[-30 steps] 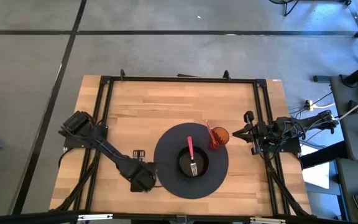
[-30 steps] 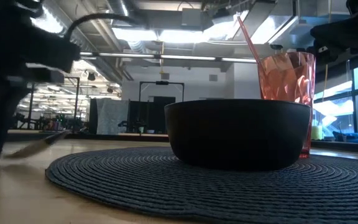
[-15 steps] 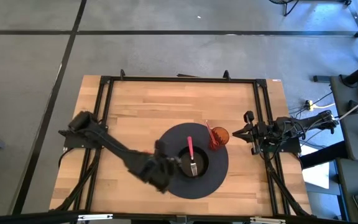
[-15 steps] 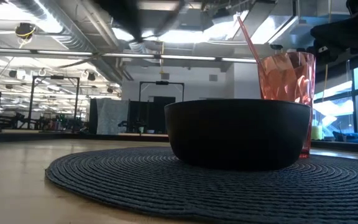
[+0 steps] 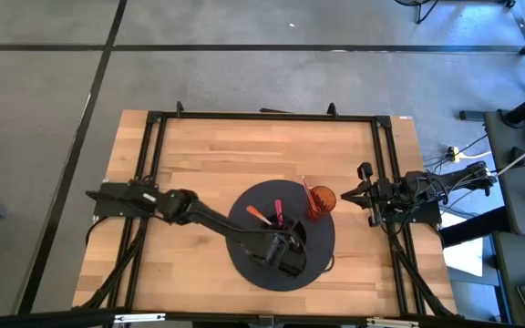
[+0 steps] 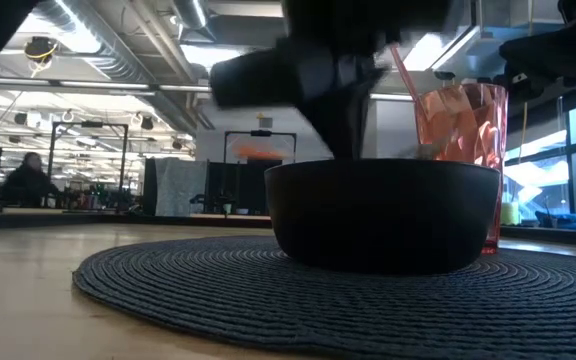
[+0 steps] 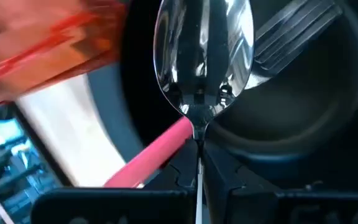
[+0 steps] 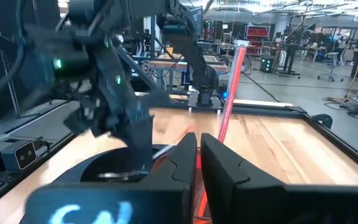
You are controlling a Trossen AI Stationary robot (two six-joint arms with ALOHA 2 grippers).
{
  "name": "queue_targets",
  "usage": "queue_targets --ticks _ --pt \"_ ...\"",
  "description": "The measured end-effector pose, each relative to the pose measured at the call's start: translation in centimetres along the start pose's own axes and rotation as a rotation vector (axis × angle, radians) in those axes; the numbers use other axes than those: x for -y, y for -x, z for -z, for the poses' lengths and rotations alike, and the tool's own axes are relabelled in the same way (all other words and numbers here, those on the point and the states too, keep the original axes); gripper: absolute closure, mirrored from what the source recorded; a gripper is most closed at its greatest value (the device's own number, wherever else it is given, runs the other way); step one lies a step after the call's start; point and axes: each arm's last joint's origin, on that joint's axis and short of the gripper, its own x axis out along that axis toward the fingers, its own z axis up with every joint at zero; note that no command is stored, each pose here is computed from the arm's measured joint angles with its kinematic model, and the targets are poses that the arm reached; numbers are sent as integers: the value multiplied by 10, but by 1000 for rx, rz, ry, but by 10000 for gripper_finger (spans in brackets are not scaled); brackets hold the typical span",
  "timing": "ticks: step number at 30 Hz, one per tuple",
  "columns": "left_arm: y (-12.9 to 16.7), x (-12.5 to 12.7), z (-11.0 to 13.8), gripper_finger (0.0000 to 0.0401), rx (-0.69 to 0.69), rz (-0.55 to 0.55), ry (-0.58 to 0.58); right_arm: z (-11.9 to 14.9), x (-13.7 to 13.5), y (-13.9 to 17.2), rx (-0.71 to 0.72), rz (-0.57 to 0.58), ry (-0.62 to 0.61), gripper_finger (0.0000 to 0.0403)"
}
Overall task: Pick & Place Utensil
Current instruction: Put the orange spoon into the black bowl on the black mat
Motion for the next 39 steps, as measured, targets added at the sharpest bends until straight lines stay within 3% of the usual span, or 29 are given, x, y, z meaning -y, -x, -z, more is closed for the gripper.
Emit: queue_targets --ticks 2,8,15,29,39 --pt "-5 1 1 398 -10 21 -33 0 0 0 0 0 0 378" --pt "-15 -5 2 398 -22 26 16 0 0 0 2 0 0 378" --pt "-10 1 -4 398 27 24 -39 0 0 0 3 0 -1 378" --pt "-12 -2 -9 396 87 70 3 0 0 0 2 0 0 378" --pt "-11 0 -9 347 92 91 25 0 0 0 2 0 -1 378"
